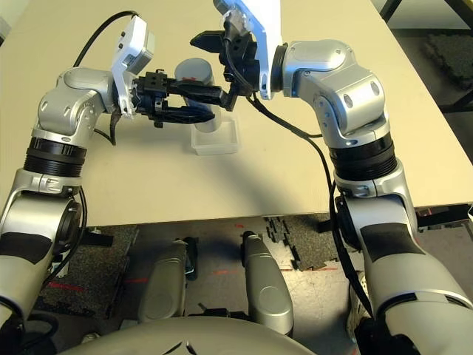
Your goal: Pour the medicine from the bottle into the box.
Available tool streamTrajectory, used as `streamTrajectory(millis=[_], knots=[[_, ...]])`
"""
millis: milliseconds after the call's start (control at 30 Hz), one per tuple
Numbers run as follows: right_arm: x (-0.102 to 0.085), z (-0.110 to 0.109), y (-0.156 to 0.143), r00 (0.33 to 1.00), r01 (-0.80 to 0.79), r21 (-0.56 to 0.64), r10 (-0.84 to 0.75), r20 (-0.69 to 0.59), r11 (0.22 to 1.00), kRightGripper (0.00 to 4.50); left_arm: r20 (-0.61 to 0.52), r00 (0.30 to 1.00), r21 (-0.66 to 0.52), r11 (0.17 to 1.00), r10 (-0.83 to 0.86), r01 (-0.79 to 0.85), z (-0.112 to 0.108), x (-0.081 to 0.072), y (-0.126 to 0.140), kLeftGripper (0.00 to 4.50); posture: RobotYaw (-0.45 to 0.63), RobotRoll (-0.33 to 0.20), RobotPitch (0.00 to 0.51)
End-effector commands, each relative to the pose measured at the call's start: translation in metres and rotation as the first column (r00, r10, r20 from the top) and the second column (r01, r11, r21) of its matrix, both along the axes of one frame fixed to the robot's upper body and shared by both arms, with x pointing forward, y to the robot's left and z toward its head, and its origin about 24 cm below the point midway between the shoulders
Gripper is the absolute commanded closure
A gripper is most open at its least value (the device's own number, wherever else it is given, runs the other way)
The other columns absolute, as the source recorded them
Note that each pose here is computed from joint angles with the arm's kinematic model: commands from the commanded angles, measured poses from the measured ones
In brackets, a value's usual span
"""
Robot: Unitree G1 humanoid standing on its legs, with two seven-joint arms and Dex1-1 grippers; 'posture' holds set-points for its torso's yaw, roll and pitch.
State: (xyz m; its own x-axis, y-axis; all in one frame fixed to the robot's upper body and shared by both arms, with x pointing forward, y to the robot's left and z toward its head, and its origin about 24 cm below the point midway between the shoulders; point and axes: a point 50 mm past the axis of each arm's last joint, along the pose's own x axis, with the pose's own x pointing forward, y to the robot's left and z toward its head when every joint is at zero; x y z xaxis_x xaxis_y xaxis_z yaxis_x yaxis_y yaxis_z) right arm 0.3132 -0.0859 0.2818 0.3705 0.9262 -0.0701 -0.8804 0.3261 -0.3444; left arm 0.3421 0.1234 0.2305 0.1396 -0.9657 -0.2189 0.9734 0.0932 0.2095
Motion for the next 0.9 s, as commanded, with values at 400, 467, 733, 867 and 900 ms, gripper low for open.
streamTrajectory(millis=[400, 467, 733, 867, 900], knots=[[-0.024, 0.007, -0.069, 0.979, 0.180, 0.053, -0.174, -0.107, 0.982, 0.00, 0.006, 0.999, 0.011, 0.999, 0.043, -0.043, -0.006, 0.010, 0.013, 2.06, -0.04, 0.000, 0.195], [-0.029, 0.008, -0.064, 0.983, 0.149, 0.061, -0.141, -0.118, 0.987, 0.00, 0.005, 0.999, 0.010, 0.999, 0.046, -0.046, -0.007, 0.012, 0.013, 2.06, -0.04, 0.000, 0.195], [-0.018, 0.006, -0.021, 0.992, 0.105, 0.063, -0.100, -0.082, 0.992, 0.00, 0.004, 0.999, 0.011, 0.999, 0.040, -0.040, -0.007, 0.018, 0.009, 2.06, -0.06, 0.000, 0.197], [-0.010, 0.004, -0.005, 0.994, 0.096, 0.052, -0.094, -0.053, 0.994, 0.00, 0.004, 0.999, 0.010, 0.999, 0.034, -0.034, -0.007, 0.017, 0.007, 2.06, -0.06, 0.000, 0.199], [-0.009, 0.004, -0.002, 0.995, 0.092, 0.050, -0.090, -0.048, 0.994, 0.00, 0.004, 0.999, 0.010, 0.999, 0.032, -0.032, -0.008, 0.017, 0.006, 2.06, -0.05, 0.000, 0.201]])
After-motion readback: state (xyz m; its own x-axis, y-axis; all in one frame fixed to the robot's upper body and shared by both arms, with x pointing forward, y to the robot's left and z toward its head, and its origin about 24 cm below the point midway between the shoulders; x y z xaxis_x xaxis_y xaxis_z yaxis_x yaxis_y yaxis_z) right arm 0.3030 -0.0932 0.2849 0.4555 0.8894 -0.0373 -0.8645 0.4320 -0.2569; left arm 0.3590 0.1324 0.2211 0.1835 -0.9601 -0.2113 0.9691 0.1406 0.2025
